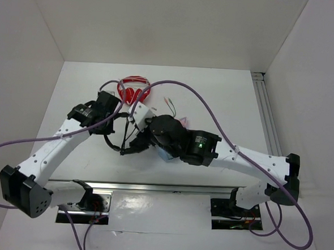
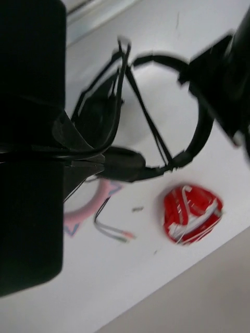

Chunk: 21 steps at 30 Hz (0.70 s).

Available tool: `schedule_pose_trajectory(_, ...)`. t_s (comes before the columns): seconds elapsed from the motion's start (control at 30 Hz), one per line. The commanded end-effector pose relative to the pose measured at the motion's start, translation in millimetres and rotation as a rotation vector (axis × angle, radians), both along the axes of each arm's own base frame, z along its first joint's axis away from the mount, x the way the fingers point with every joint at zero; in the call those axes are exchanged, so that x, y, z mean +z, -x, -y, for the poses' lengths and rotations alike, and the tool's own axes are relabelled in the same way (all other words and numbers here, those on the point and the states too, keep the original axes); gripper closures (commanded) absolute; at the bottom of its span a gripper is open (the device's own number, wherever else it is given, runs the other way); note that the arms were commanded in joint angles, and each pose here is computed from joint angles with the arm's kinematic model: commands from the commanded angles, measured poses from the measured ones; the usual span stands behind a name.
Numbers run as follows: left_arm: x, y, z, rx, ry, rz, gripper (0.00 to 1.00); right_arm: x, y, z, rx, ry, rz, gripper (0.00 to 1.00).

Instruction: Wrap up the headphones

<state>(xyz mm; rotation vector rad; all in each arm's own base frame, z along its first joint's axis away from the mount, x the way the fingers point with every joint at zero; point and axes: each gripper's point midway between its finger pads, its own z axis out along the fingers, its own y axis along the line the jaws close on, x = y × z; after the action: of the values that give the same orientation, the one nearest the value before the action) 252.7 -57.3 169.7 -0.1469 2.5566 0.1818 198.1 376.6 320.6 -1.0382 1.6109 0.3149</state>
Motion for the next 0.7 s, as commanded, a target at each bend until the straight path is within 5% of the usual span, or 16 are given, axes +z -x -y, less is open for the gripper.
schedule_pose_trajectory(0.0,31,6,39,-0.188,0.140,0.102,1.00,8,-35,40,-0.144,0.136,0.098,1.00)
schedule_pose_trajectory(0.4,105,103,74,-0.543,0.343,0.193,1.00,36,-147,72,-0.267,-0.029,0.127,1.00)
schedule_pose_trajectory(0.67,151,122,66,-0.566,0.415,0.267,1.00,4,-152,35,-0.020,-0.198,-0.016,0.91)
